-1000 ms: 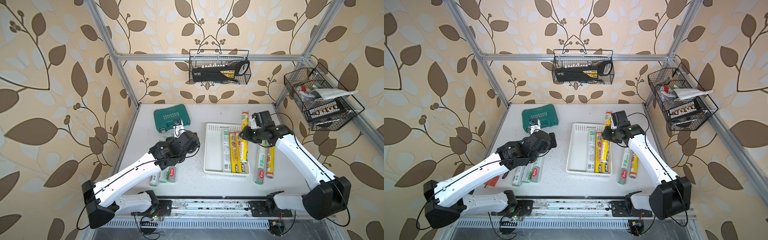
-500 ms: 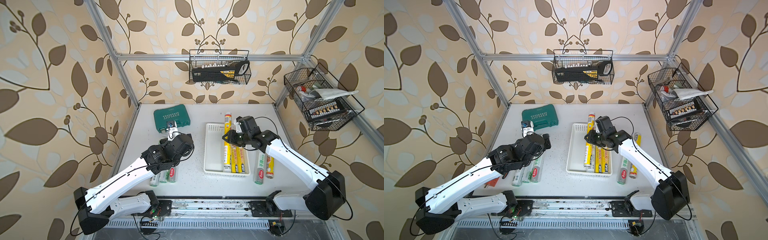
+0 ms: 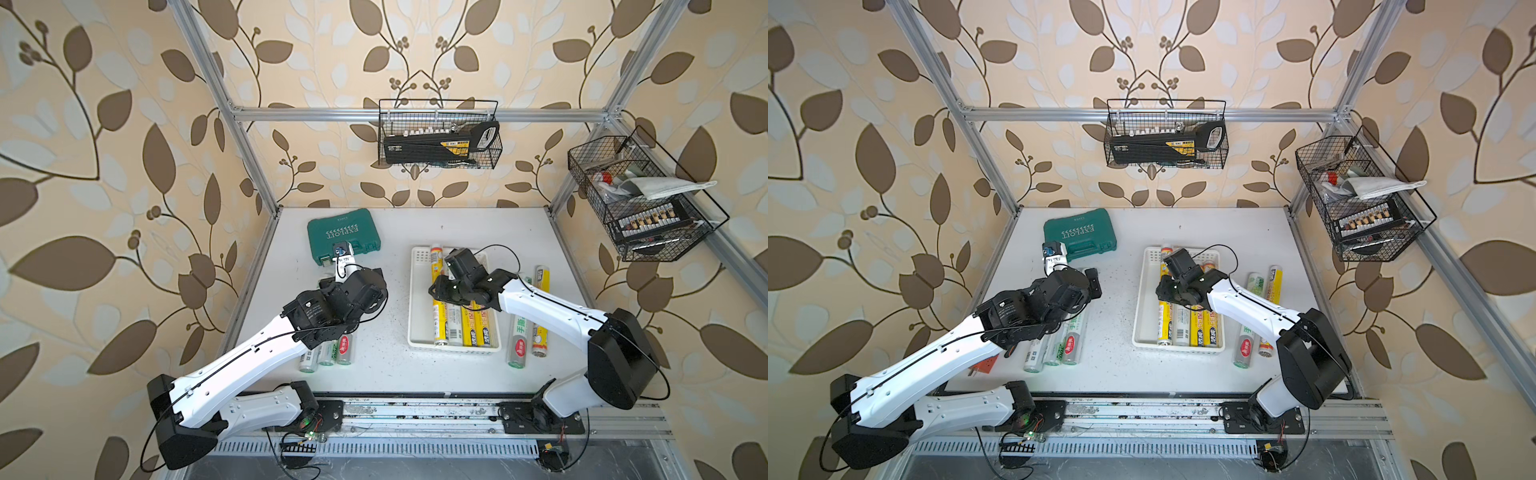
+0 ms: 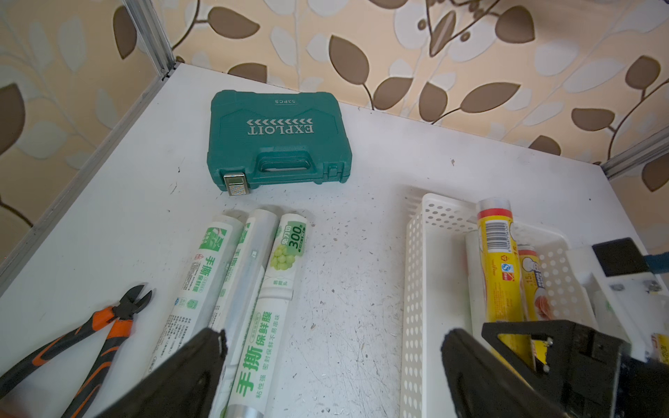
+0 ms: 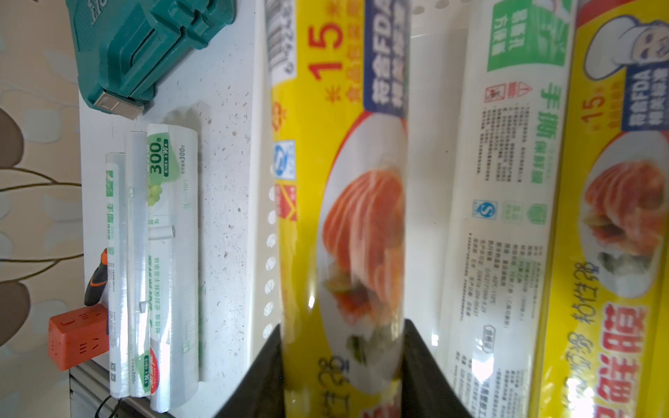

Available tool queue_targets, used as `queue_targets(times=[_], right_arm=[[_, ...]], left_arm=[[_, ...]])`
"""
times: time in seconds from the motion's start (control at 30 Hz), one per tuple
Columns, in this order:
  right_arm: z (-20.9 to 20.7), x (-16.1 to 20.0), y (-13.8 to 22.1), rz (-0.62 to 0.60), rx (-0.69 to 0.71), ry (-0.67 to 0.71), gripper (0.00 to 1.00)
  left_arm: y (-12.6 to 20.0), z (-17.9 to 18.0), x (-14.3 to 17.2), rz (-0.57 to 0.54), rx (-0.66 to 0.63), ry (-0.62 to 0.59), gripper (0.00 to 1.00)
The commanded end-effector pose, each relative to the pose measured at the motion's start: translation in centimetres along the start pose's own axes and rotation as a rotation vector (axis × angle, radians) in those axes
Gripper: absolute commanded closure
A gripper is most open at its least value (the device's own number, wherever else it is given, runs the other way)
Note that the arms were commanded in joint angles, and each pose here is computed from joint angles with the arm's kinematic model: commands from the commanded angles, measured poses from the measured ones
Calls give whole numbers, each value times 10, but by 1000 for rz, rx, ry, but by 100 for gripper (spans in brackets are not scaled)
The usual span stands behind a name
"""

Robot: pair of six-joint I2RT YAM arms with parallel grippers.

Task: Put the plastic wrap into the basket
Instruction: Place the plastic wrap in the basket.

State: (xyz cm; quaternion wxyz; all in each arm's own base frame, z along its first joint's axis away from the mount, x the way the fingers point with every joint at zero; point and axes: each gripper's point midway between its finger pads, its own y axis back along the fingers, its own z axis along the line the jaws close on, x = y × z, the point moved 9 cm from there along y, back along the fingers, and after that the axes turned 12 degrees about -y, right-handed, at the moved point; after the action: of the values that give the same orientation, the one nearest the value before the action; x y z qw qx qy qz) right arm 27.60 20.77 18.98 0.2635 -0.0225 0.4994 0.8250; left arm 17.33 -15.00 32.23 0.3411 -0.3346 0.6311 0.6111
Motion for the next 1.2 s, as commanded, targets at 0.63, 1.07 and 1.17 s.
queue_targets(times=[0.63,1.07,1.17], right_arm=[[-9,12,-29,-86,188,42,62],[-6,-2,-40,-201,240,43,64],[-5,-3,-46,-222,239,43,64]], left_arm=[[-2,9,3,-14,-38,31,1],[-6,5,4,-3,-37,23,1],[-6,4,4,-3,-35,24,1]])
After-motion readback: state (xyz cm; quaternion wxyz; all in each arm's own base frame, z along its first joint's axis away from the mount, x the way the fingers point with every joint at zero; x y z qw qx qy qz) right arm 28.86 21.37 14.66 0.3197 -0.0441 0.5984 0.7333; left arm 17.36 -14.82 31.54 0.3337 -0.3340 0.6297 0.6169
